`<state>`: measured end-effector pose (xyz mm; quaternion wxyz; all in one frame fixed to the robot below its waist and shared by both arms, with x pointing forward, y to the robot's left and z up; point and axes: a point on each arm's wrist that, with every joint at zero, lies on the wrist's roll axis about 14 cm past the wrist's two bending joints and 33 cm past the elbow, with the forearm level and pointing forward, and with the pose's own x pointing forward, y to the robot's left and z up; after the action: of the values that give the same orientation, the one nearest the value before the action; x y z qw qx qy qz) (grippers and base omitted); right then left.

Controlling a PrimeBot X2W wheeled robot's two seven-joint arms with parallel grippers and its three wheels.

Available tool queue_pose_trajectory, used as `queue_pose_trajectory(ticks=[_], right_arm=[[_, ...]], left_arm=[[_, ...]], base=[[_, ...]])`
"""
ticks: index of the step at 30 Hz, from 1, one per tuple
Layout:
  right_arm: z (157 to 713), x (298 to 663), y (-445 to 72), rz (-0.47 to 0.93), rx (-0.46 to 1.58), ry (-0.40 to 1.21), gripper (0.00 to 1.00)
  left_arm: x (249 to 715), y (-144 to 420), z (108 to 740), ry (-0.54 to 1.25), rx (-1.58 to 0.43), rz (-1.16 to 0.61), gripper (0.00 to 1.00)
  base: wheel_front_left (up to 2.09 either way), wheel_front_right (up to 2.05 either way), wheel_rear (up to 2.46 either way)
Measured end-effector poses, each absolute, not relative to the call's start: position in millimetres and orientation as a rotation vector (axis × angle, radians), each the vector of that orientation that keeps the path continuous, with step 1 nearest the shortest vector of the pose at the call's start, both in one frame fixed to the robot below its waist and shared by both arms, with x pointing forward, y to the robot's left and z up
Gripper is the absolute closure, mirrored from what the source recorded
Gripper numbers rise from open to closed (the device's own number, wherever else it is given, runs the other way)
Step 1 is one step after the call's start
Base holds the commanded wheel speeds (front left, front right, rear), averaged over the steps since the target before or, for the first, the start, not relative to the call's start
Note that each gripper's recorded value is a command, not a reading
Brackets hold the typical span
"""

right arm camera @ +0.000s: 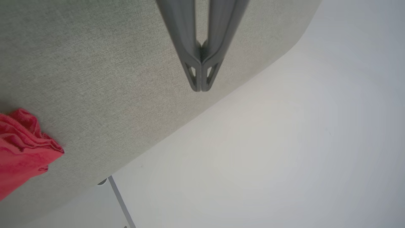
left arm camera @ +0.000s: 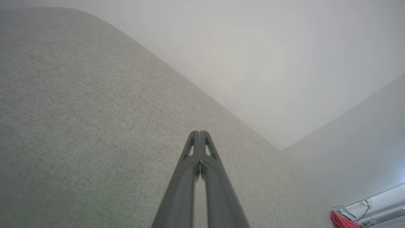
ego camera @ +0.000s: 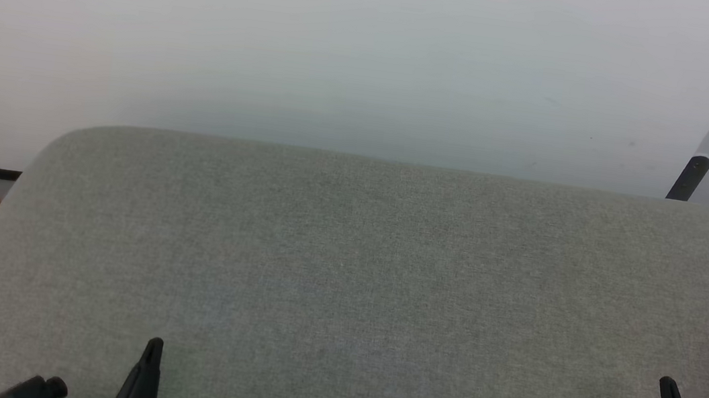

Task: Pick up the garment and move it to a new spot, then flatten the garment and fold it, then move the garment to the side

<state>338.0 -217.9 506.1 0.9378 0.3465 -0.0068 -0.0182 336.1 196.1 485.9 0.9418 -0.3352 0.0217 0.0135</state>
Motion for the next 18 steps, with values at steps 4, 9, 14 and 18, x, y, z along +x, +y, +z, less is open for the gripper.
queue_pose_trajectory(ticks=[4,9,14,18], right_arm=[[504.5,340.1,-217.3,-0.040,0.764,-0.009,1.00],[505.8,345.0,-216.1,-0.039,0.830,-0.013,1.00],[505.4,348.3,-214.8,-0.039,0.892,-0.010,1.00],[503.2,349.9,-214.5,-0.042,0.937,-0.003,1.00]], left_arm=[[339.2,196.9,486.2,0.046,-0.738,0.034,1.00],[343.3,198.1,487.2,0.047,-0.802,0.039,1.00],[347.0,198.8,488.3,0.044,-0.864,0.043,1.00],[349.1,199.1,487.6,0.051,-0.912,0.046,1.00]], base=[[0.00,0.00,0.00],[0.00,0.00,0.00],[0.00,0.00,0.00],[0.00,0.00,0.00]])
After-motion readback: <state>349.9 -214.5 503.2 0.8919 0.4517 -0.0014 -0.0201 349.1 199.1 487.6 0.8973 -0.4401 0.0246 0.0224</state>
